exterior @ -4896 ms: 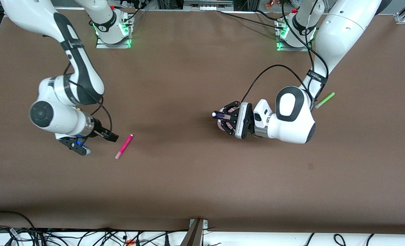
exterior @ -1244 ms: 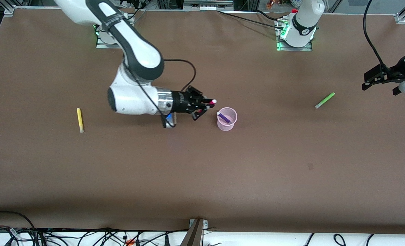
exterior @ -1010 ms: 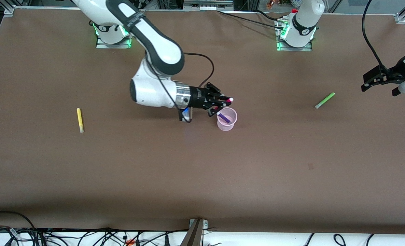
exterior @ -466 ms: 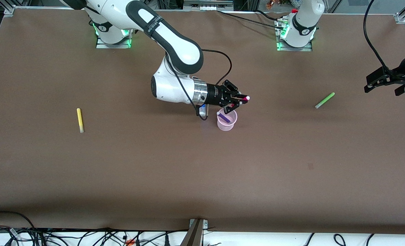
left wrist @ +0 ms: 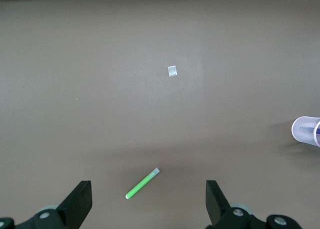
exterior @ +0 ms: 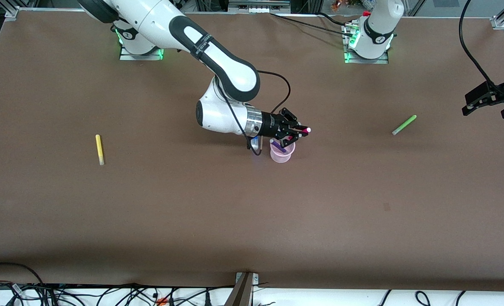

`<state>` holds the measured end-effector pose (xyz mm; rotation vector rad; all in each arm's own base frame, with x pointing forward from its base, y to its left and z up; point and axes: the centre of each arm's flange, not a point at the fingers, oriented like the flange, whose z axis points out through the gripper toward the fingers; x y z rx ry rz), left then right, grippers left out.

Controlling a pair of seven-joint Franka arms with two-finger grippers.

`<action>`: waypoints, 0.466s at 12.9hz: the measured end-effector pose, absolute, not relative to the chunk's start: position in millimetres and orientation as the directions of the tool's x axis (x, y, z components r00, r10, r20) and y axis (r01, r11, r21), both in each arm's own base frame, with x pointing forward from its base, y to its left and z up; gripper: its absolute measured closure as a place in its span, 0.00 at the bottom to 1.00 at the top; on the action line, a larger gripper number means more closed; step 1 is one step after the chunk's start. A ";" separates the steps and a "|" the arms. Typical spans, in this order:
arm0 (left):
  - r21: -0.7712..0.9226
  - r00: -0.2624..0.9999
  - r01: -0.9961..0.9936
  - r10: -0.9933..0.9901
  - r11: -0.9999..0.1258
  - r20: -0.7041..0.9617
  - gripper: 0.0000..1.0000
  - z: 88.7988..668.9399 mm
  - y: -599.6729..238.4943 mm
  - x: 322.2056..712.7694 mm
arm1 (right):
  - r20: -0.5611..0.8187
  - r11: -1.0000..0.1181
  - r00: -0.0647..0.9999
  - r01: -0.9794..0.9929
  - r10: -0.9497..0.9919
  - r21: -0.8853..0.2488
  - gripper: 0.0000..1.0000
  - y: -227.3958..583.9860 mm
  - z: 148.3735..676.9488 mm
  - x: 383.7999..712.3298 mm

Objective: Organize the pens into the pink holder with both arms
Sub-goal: 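Lower the pink highlighter into the holder and open the right gripper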

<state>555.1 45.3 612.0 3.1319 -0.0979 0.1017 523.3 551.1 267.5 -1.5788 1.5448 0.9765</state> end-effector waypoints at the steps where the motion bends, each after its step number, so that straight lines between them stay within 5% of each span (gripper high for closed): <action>1: 0.004 0.996 -0.063 -0.063 -0.998 0.065 0.00 612.1 44.9 555.1 | -0.885 -0.033 0.002 -0.999 -0.465 0.014 0.82 554.2 264.3 521.2; 6: 0.005 0.996 -0.064 -0.064 -0.998 0.064 0.00 612.0 44.7 555.0 | -0.875 -0.035 0.022 -0.999 -0.483 -0.006 0.82 548.5 248.3 525.9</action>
